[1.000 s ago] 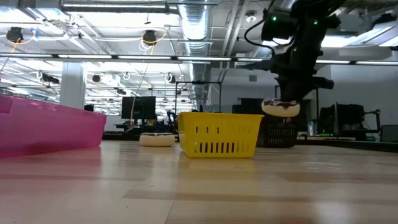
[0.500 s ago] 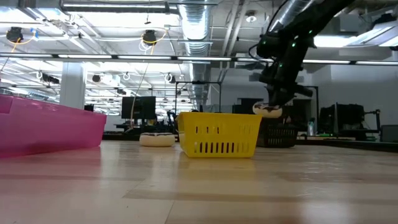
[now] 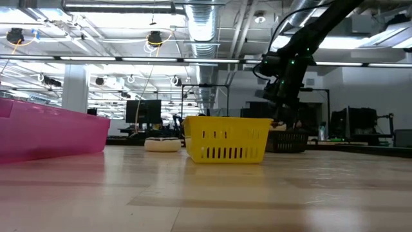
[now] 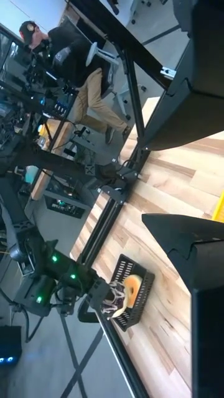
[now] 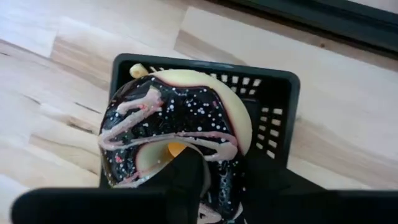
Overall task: Pick & Place Food Item
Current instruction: Put the right black donut into the black bin
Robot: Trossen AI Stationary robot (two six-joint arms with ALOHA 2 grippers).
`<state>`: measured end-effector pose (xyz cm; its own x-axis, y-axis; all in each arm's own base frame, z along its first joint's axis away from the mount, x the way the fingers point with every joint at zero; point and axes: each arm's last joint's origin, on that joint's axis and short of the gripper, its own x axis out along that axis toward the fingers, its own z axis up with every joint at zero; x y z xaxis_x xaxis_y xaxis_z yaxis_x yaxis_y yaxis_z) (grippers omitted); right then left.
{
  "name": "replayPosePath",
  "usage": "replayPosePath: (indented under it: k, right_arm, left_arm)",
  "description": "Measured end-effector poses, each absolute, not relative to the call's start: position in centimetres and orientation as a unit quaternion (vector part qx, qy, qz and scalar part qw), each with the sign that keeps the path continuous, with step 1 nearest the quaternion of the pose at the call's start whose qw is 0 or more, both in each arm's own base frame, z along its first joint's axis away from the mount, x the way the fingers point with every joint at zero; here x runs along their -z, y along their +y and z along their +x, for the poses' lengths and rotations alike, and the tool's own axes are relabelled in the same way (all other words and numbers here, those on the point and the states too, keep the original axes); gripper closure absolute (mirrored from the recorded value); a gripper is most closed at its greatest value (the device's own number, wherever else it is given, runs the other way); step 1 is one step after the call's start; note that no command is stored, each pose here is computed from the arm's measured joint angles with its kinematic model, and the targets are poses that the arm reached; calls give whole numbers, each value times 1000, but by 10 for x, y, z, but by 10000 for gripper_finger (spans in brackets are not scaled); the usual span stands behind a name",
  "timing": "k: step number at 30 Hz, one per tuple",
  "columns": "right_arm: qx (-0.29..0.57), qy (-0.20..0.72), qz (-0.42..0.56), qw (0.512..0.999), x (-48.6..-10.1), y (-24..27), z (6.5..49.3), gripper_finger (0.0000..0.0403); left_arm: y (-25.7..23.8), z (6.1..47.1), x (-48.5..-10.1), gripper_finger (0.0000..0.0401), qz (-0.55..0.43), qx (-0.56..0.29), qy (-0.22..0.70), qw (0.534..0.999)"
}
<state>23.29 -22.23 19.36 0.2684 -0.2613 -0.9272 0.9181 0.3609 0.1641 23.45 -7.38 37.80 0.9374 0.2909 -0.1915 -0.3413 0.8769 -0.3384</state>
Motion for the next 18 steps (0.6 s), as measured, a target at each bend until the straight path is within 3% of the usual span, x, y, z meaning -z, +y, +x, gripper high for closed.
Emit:
replayPosePath:
  k: [18]
  right_arm:
    - [417, 427, 369, 713, -197, -225, 232, 261]
  left_arm:
    - [-74, 234, -378, 229, -187, -163, 67, 967]
